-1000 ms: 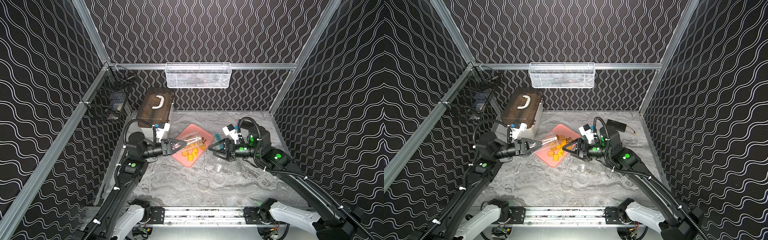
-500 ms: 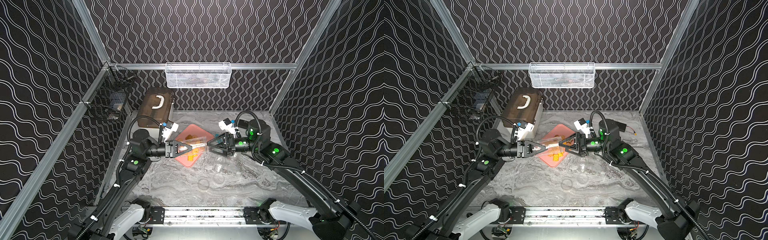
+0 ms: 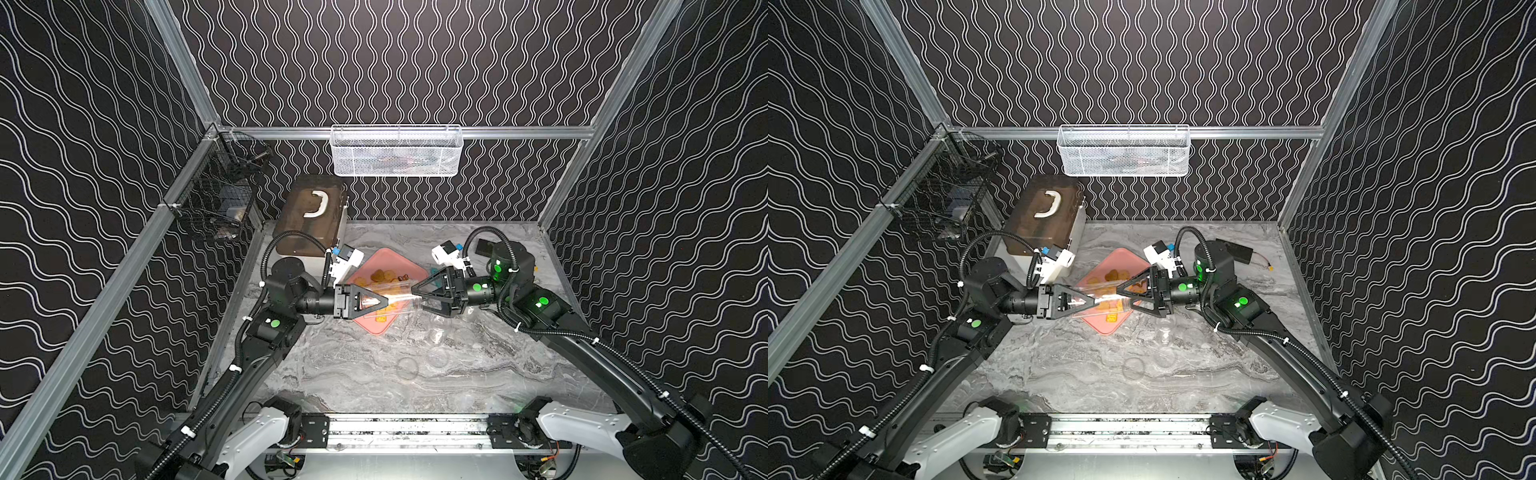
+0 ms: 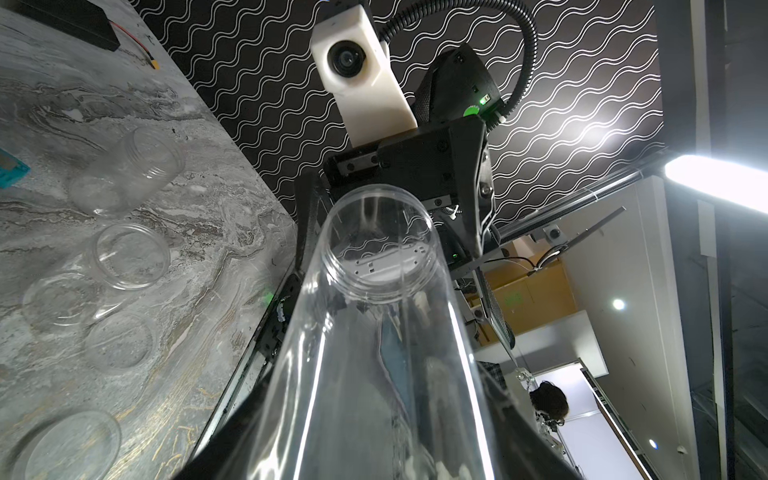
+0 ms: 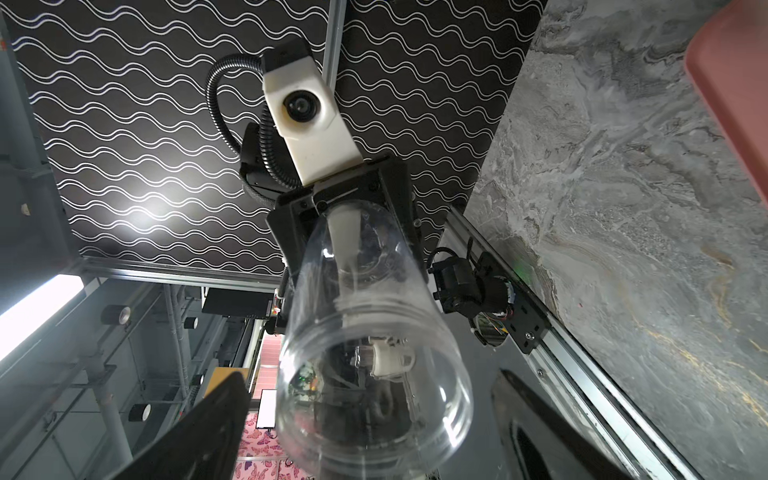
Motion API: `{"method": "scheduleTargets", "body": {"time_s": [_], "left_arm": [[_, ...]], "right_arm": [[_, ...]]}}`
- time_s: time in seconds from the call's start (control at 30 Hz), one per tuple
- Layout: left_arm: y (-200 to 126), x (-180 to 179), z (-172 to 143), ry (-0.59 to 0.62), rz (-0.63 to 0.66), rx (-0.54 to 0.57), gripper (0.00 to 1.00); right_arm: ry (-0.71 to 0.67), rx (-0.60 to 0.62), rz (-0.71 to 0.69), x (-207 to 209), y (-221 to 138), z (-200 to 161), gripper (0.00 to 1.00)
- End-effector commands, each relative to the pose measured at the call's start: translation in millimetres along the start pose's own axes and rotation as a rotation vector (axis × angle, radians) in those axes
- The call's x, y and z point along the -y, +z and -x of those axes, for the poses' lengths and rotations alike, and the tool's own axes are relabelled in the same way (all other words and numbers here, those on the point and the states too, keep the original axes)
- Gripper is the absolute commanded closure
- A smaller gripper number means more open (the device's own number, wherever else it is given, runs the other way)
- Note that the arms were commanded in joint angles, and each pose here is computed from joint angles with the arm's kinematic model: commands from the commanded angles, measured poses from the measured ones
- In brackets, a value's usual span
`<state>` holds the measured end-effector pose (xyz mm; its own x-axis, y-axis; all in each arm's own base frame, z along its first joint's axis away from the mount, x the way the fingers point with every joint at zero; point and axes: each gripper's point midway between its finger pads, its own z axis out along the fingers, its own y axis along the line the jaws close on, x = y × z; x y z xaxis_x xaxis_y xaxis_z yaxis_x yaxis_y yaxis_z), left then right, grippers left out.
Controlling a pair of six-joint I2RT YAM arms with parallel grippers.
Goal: Pour the cookies out of the jar
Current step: Place the jar at the center of the board.
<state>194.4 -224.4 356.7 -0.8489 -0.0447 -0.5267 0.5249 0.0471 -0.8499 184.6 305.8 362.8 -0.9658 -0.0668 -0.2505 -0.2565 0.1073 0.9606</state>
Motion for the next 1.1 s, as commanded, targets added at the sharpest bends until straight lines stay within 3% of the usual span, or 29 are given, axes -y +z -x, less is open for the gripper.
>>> {"method": "scheduleTargets", "body": {"time_s": [0.0, 1.07], "left_arm": [[0.6, 8.8, 0.4, 0.05, -0.028, -0.01, 0.62], [3.7, 17.4, -8.4, 0.058, -0.035, -0.039, 0.62]], "right_arm": [[-0.018, -0.008, 0.042, -9.3, 1.3, 1.1, 0.07], [-0.015, -0.079, 0.083, -17.5, 13.2, -18.9, 0.17]]}}
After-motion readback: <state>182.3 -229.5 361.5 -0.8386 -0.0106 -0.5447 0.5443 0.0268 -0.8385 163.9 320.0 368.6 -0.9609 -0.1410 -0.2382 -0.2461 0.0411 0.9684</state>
